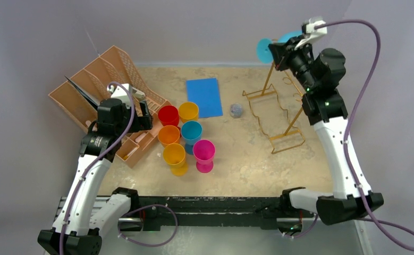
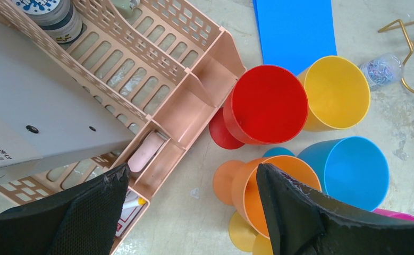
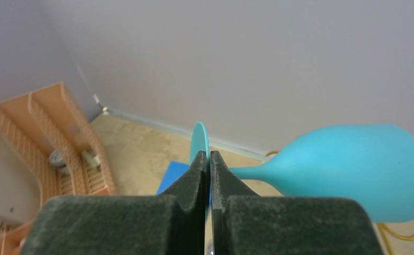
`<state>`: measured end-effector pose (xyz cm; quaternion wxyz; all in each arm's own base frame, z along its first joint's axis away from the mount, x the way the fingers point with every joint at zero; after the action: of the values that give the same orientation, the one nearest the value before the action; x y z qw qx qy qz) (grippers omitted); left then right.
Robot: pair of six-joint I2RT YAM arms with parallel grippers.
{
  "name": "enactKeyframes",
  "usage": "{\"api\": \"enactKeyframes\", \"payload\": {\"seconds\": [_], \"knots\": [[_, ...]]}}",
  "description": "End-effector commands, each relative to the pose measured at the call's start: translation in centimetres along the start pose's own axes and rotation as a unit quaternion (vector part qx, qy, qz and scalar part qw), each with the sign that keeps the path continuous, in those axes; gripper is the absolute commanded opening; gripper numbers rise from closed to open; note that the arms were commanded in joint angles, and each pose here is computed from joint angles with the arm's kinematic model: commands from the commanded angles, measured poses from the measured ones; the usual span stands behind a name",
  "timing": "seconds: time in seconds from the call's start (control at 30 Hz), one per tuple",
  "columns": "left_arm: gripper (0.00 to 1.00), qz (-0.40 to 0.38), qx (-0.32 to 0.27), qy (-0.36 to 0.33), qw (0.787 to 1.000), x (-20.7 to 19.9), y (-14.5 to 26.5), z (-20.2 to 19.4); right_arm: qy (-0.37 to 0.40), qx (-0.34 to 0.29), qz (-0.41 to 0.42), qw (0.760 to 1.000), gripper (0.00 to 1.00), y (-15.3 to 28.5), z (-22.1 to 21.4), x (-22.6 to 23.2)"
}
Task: Take the wine glass off the wine glass rack
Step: Place the wine glass at the center of the board.
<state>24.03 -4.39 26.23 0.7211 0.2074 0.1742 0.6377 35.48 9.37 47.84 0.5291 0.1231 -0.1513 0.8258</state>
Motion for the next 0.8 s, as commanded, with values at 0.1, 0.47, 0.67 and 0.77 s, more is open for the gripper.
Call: {"api": "enactKeyframes", "payload": {"seconds": [0.1, 0.47, 0.67, 0.77], "knots": [[0.87, -0.001, -0.025, -0.002, 1.000, 0.1, 0.3, 0.8, 0.105, -0.007, 0.104, 0.989, 0.00, 3.9, -3.2, 6.0], [0.86, -0.009, -0.022, -0.001, 1.000, -0.1, -0.1, 0.8, 0.154, -0.006, 0.199, 0.968, 0.00, 7.7, -7.3, 9.7], [0.86, -0.004, -0.019, -0.002, 1.000, 0.0, -0.3, 0.7, 0.177, 0.035, 0.232, 0.956, 0.00, 8.7, -8.9, 11.2], [0.86, -0.008, -0.023, -0.004, 1.000, -0.1, -0.2, 0.7, 0.170, 0.052, 0.257, 0.950, 0.00, 9.5, -9.6, 12.2]]}}
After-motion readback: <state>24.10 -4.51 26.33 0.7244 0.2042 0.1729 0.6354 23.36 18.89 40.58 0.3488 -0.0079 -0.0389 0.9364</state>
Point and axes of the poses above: each gripper's point midway between its finger pads, its own y axis back along the fingers, its own x axis along the line the jaws close on, z = x × y, the point moved 4 cm from there along y, back along the fingers, and after that the axes turned 14 degrees about -y, right-handed, at the moved point
